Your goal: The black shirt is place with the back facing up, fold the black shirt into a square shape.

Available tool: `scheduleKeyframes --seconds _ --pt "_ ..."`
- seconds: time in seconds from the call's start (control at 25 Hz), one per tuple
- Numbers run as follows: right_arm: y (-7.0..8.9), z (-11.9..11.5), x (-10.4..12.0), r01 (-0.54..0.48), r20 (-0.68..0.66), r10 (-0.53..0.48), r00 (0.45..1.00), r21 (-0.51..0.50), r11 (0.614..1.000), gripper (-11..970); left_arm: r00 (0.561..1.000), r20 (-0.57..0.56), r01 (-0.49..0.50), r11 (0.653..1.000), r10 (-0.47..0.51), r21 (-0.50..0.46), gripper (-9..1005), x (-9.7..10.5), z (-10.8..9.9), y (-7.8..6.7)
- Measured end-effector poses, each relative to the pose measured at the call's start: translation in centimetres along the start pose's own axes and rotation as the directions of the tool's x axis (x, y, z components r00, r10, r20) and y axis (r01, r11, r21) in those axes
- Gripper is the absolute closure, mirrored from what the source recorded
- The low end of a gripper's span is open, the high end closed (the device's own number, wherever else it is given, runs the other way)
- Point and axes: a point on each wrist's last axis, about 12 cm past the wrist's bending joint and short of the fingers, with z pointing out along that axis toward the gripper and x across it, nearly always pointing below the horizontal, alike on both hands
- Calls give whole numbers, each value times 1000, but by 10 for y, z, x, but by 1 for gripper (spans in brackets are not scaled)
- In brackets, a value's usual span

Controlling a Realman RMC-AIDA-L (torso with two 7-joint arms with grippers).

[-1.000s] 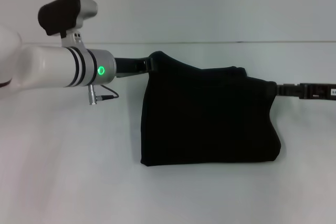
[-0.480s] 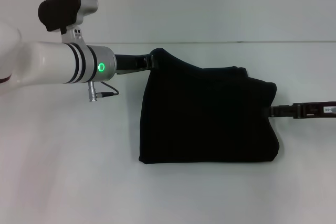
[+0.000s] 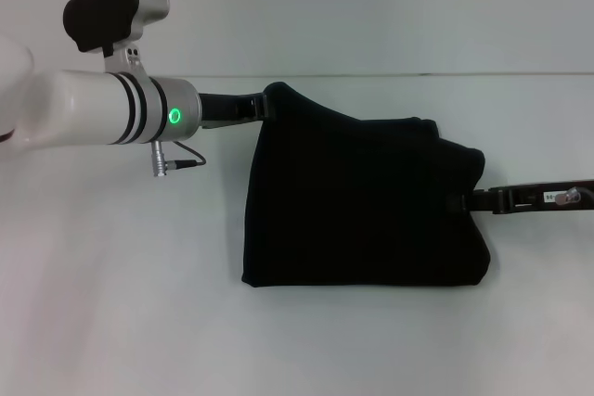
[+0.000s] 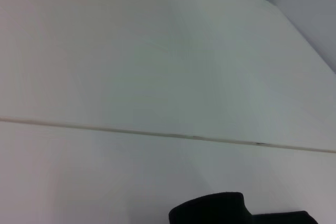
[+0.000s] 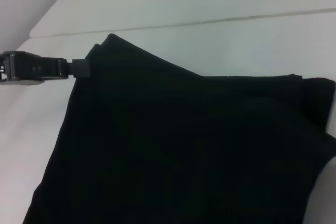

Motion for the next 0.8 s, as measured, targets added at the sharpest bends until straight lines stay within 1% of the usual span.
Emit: scheduleKeyframes --seconds 0.04,0.24,0.6,0.8 --pt "0 0 0 7 -1 -7 1000 -1 1000 369 1000 0 0 1000 0 -1 987 0 0 0" --pt "1 1 2 5 0 -5 1000 -6 1000 525 1000 -1 2 1000 -2 -1 986 0 0 1" --pt "-3 -3 5 -9 7 9 1000 6 1000 829 1000 -2 3 1000 -3 -1 985 0 0 1" --pt "-7 -5 6 -15 10 15 1000 22 1000 940 1000 -3 2 1000 -2 -1 983 0 0 1"
